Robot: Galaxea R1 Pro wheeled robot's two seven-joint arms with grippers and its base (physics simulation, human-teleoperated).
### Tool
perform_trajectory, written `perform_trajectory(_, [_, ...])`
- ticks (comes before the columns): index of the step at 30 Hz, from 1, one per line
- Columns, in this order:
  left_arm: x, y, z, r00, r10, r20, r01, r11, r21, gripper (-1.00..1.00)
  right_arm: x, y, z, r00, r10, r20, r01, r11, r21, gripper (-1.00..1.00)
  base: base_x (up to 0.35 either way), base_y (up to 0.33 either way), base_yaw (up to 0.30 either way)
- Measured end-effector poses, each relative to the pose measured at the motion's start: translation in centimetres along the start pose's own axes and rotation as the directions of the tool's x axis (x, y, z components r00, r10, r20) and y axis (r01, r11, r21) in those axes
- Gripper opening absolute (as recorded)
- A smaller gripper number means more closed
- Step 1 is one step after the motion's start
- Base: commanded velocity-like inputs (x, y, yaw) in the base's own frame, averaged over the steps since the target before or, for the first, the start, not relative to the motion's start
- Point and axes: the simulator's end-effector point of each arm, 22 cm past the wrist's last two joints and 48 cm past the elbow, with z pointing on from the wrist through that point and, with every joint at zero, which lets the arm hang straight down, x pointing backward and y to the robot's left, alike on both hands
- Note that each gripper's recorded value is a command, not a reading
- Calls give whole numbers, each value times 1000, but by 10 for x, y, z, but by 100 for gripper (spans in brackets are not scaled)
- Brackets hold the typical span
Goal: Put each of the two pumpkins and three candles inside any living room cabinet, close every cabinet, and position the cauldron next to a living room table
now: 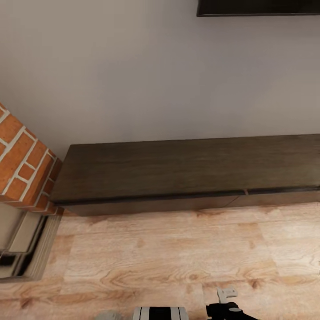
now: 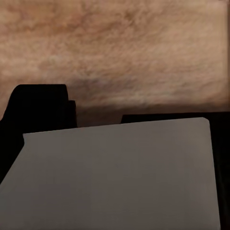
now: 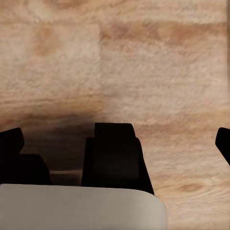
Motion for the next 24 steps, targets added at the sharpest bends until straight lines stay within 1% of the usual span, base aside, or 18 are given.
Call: perform_trajectory(24, [-13,1,-4,1000,6,29,-6,1000,-2,100,-12,-2,-6,999,4,33,-4,1000,2,100,0,0,-214])
